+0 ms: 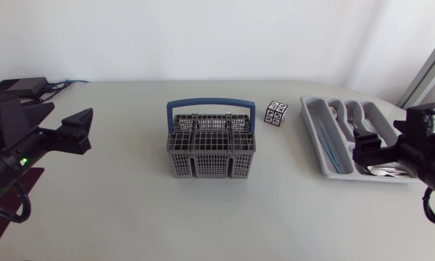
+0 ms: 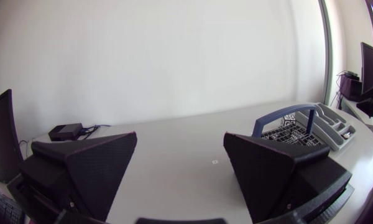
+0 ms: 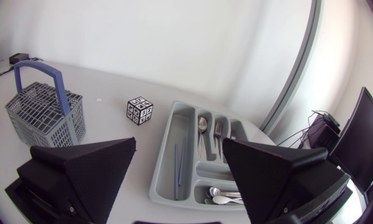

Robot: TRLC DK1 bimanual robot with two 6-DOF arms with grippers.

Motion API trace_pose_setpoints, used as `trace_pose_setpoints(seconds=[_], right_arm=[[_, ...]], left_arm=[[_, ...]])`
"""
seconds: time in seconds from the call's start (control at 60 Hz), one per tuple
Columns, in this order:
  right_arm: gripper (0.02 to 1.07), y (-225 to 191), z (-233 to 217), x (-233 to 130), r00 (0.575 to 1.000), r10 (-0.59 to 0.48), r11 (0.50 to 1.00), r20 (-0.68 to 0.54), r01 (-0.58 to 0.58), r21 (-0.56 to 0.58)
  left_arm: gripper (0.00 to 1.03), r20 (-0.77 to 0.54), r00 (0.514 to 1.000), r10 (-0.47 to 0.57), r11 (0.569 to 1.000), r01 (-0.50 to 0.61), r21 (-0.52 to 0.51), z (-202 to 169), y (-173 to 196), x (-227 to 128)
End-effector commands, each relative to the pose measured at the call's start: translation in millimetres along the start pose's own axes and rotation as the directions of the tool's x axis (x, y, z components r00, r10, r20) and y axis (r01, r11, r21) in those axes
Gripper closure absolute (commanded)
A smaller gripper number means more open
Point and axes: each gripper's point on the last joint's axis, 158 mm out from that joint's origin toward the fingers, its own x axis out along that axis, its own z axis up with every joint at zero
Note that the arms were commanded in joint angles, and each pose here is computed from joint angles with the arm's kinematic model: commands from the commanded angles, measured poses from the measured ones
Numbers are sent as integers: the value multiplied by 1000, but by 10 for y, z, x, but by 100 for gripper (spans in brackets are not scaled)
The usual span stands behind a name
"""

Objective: Transfer all utensils from the basket to the drawer tray.

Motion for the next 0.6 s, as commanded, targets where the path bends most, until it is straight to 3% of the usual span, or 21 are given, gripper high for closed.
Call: trace_pose_setpoints(seconds=[0.0,0.15,0.583], right_arm=[[6,-31,-103,-51,1000,-15,1000,24,16,-6],[6,-42,-130,-192,990,-44,999,136,45,-9],[6,92,-280,-368,978,-16,995,207,-5,104]], left_arm=[[5,5,1000,17,998,-17,-61,-125,39,-44],[5,16,999,30,996,-29,-82,-328,57,-115],[5,35,998,44,995,-40,-89,-610,75,-308]])
